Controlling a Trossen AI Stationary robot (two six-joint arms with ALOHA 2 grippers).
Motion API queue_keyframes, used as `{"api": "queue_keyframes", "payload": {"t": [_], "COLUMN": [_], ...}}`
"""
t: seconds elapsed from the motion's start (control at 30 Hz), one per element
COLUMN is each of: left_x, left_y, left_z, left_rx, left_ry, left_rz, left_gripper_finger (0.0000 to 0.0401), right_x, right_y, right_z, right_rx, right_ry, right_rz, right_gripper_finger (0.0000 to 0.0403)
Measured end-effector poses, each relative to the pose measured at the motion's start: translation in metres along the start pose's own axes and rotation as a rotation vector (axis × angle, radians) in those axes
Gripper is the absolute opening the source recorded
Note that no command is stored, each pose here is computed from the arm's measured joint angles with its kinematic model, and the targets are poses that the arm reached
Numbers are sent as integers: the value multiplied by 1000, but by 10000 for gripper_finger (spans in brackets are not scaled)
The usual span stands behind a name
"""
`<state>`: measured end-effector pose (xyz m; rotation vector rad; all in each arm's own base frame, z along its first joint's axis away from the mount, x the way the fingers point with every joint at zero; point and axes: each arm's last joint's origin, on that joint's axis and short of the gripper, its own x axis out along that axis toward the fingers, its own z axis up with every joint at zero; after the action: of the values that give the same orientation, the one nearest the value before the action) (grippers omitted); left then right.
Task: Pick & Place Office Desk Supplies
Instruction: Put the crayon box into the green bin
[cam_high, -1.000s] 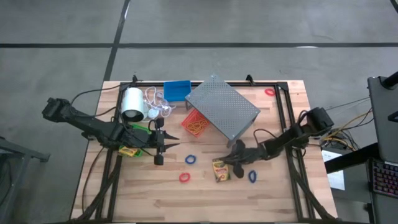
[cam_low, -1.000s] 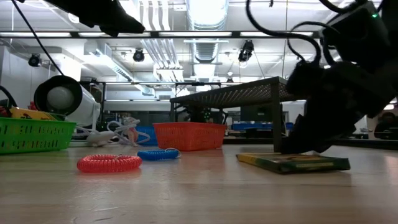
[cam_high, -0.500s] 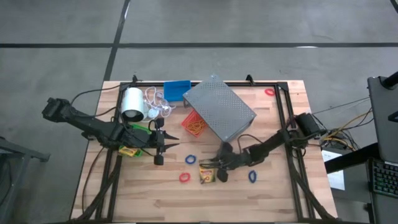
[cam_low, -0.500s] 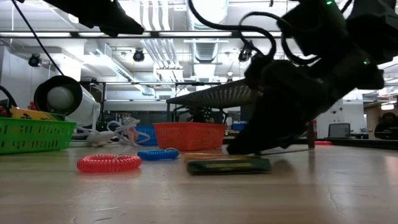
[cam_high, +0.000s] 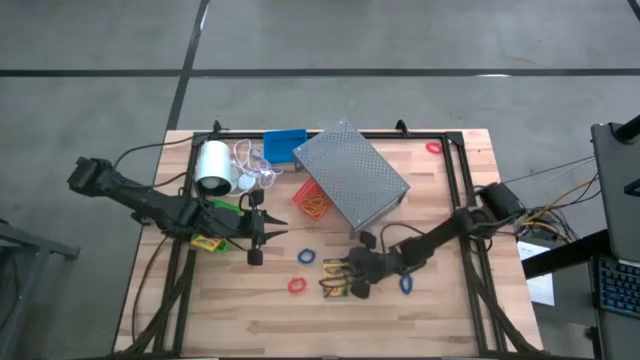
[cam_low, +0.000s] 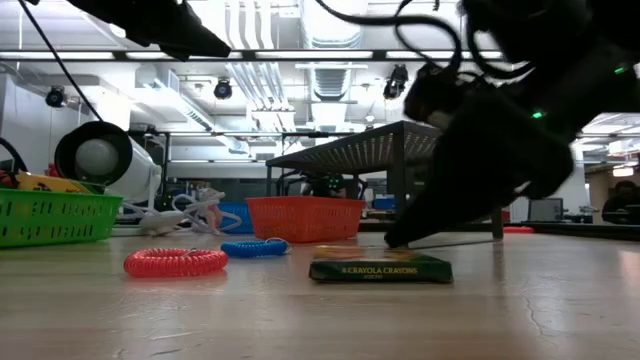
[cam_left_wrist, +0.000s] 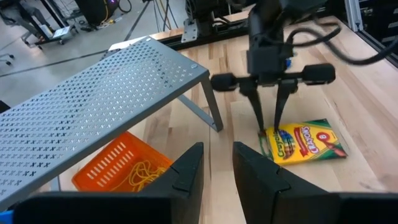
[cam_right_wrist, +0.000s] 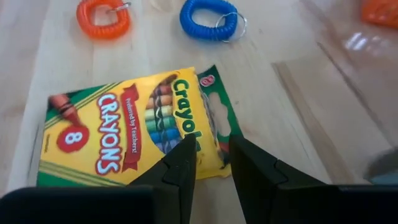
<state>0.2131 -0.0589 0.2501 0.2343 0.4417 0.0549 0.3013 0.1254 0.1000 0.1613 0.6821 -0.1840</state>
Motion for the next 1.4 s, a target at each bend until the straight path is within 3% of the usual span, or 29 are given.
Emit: {"api": "queue_keyframes", "payload": {"t": [0.33, 0.53, 1.07, 1.27, 1.4], "left_x": [0, 0, 0, 0, 0], "left_y": [0, 0, 0, 0, 0], "left_z": [-1, -1, -3, -3, -3], "left_rx": [3, 3, 11, 13, 13], "left_ry": [6, 6, 26, 31, 31], "left_rz": [0, 0, -2, -3, -3], "left_gripper_finger": [87, 87, 87, 87, 87], "right_x": [-23, -26, -14, -14, -14], "right_y": [21, 28, 32, 36, 36], "right_z": [-3, 4, -6, -6, -6], "right_rx": [-44, -23, -25, -20, -19], "right_ry": [-124, -120, -107, -74, -75], "right_rz": [-91, -8, 8, 106, 108], "right_gripper_finger": [93, 93, 93, 93, 93]}}
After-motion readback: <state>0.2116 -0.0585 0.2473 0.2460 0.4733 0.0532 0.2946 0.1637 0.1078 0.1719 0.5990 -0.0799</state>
